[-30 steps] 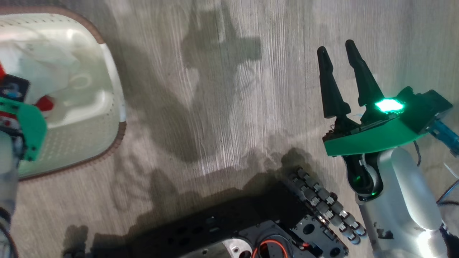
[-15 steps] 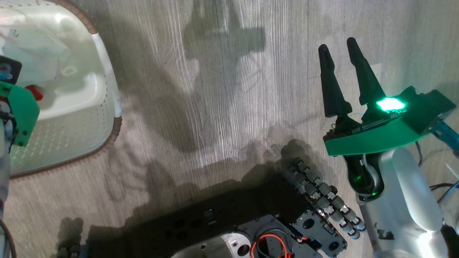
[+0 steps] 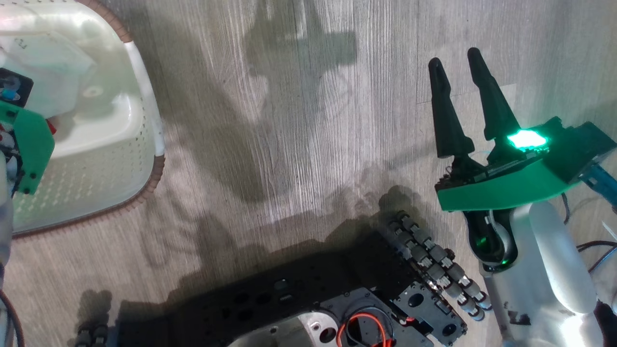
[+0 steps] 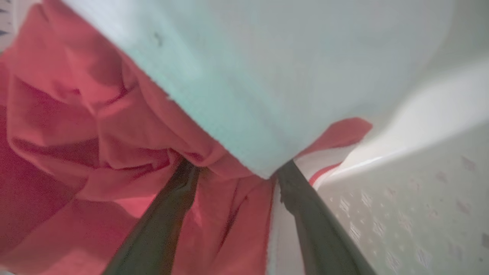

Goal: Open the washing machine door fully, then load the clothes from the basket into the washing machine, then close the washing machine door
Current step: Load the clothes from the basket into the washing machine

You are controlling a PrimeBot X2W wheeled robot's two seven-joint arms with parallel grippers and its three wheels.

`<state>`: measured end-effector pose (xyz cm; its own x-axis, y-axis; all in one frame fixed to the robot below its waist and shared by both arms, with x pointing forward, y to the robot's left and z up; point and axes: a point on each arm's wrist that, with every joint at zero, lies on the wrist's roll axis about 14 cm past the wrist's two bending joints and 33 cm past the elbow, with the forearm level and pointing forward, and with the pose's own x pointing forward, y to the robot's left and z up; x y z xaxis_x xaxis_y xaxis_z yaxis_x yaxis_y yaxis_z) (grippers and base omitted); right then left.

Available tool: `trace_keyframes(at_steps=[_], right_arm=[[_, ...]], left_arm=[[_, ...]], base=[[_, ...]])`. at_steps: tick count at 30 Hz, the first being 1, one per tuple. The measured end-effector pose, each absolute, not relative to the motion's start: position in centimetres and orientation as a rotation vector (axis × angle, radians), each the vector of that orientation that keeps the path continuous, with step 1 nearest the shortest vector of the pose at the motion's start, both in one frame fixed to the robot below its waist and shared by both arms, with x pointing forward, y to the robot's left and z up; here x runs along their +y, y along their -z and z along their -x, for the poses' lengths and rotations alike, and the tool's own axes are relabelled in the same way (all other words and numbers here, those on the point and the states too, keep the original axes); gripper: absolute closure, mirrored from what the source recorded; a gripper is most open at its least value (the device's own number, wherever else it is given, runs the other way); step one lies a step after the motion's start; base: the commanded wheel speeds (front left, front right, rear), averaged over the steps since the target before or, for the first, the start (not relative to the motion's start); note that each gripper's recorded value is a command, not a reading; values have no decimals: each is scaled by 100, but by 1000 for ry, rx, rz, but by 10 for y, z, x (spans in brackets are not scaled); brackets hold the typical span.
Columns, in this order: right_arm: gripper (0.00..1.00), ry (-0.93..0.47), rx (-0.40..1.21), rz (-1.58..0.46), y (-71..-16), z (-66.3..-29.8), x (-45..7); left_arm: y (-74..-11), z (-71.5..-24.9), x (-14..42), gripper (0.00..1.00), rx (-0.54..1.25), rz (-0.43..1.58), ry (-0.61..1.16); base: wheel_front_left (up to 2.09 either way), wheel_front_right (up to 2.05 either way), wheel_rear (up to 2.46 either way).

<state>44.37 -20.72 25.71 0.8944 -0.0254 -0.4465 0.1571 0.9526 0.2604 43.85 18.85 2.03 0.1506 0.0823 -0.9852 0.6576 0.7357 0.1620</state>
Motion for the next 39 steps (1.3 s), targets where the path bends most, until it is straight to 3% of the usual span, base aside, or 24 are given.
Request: trace_keyframes(at_steps=[3, 4, 6, 22, 39], right_arm=[[0, 96, 455, -299, -258, -443, -207], [0, 96, 457, -301, -257, -442, -206], [0, 98, 463, -302, -256, -440, -206], [0, 99, 421, -284, -275, -446, -212], [0, 76, 214, -278, -367, -462, -217]], left_arm=[[-21, -434, 189, 0, 1431, -659, 468], [-21, -432, 191, 21, 1451, -653, 462], [-21, -429, 193, 100, 1473, -650, 453], [-34, -447, 181, 100, 1416, -597, 402], [-118, -468, 157, 100, 1165, -526, 367]], base=[[0, 0, 0], [0, 0, 0], [0, 0, 0], [0, 0, 0], [0, 0, 0]])
